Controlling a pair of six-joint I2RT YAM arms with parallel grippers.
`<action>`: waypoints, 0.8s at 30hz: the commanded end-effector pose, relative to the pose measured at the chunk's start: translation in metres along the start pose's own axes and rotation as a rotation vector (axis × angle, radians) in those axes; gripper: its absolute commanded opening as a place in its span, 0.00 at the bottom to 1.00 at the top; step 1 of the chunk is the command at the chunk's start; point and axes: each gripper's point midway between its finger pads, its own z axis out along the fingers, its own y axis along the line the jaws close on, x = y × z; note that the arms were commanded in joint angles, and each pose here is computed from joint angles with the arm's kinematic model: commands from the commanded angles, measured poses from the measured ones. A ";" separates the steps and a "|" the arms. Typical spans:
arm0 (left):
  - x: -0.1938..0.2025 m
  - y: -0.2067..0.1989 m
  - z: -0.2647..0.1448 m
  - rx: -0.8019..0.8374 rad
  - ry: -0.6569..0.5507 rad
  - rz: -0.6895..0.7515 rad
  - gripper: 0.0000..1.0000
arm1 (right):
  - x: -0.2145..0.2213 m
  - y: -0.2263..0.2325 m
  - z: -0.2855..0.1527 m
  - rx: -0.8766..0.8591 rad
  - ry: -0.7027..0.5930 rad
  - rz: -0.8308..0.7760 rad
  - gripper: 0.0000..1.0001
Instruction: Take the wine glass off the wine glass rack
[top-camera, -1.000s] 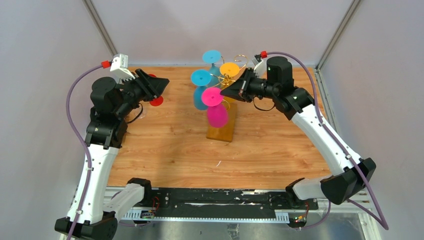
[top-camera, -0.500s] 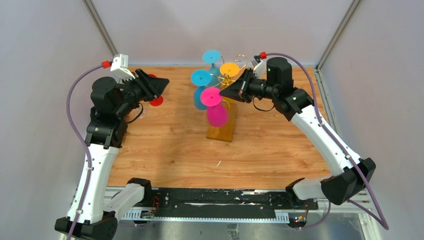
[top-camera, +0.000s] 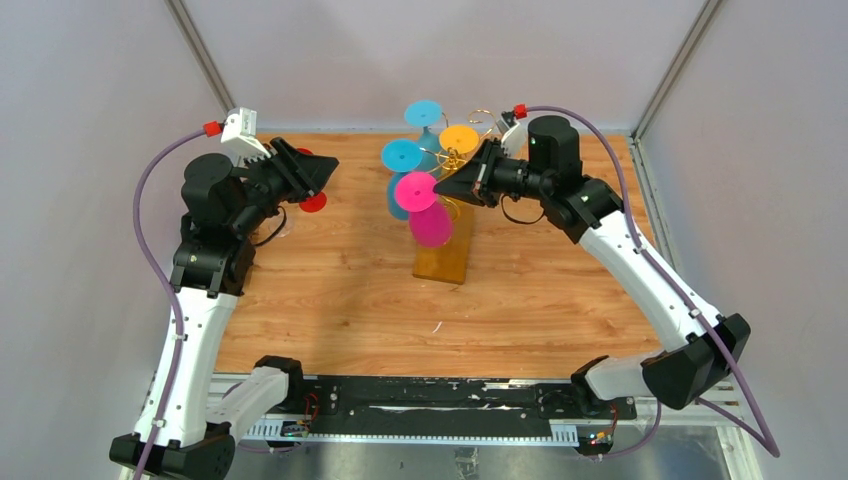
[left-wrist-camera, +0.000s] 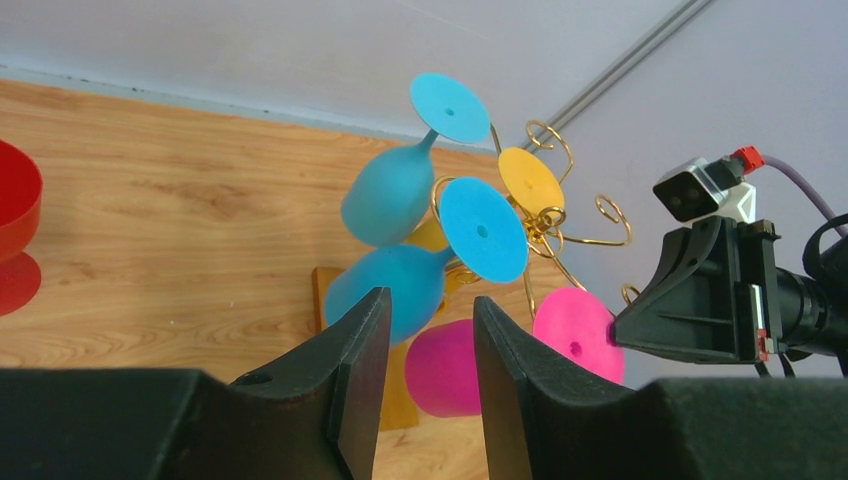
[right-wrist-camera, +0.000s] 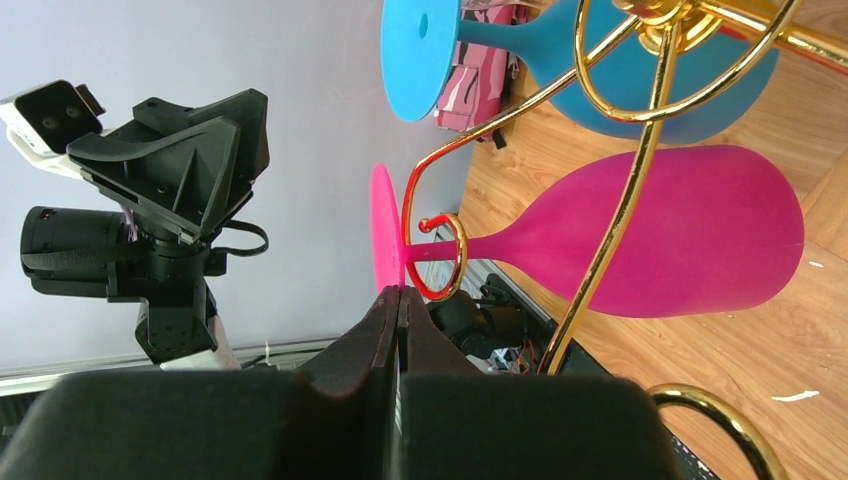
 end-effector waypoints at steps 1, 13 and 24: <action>0.002 -0.005 0.002 0.029 0.007 0.000 0.41 | 0.007 0.011 0.005 -0.040 0.036 -0.004 0.00; 0.005 -0.003 0.002 0.026 0.015 0.005 0.41 | -0.022 0.013 0.013 -0.049 -0.041 -0.014 0.00; 0.009 -0.001 0.005 0.028 0.024 0.000 0.41 | -0.041 0.011 -0.003 -0.038 -0.136 -0.025 0.00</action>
